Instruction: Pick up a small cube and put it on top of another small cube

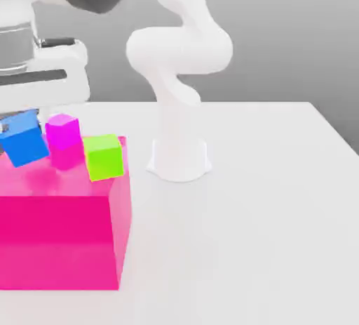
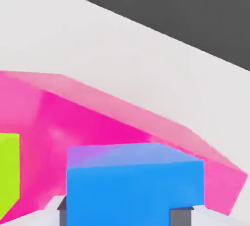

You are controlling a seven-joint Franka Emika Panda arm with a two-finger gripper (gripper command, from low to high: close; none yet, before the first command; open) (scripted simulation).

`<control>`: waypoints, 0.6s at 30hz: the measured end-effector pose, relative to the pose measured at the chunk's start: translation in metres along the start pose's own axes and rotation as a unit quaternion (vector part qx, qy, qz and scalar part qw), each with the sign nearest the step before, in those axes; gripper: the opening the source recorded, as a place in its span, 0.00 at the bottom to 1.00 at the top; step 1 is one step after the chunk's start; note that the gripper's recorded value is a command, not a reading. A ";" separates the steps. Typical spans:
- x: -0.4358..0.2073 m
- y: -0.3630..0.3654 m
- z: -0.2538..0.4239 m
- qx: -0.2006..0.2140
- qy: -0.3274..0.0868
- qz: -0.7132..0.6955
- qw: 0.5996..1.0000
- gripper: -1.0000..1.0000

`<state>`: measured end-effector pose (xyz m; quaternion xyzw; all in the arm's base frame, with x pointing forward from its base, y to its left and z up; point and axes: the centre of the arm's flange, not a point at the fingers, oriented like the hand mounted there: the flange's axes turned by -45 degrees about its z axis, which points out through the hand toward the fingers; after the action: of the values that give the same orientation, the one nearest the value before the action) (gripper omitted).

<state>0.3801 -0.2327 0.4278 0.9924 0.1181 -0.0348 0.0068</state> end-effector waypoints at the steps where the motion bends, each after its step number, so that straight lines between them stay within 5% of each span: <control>1: -0.012 -0.001 -0.004 0.002 0.003 0.027 1.000 0.00; 11: -0.121 -0.027 -0.022 0.020 0.032 0.287 0.957 0.00; 16: -0.131 -0.032 0.028 0.016 0.033 0.323 0.946 0.00; 17: -0.130 -0.033 0.037 0.016 0.033 0.323 0.946 1.00; 18: -0.130 -0.033 0.037 0.017 0.034 0.323 0.946 1.00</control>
<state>0.2434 -0.2318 0.4001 0.9779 -0.2092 0.0007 -0.0030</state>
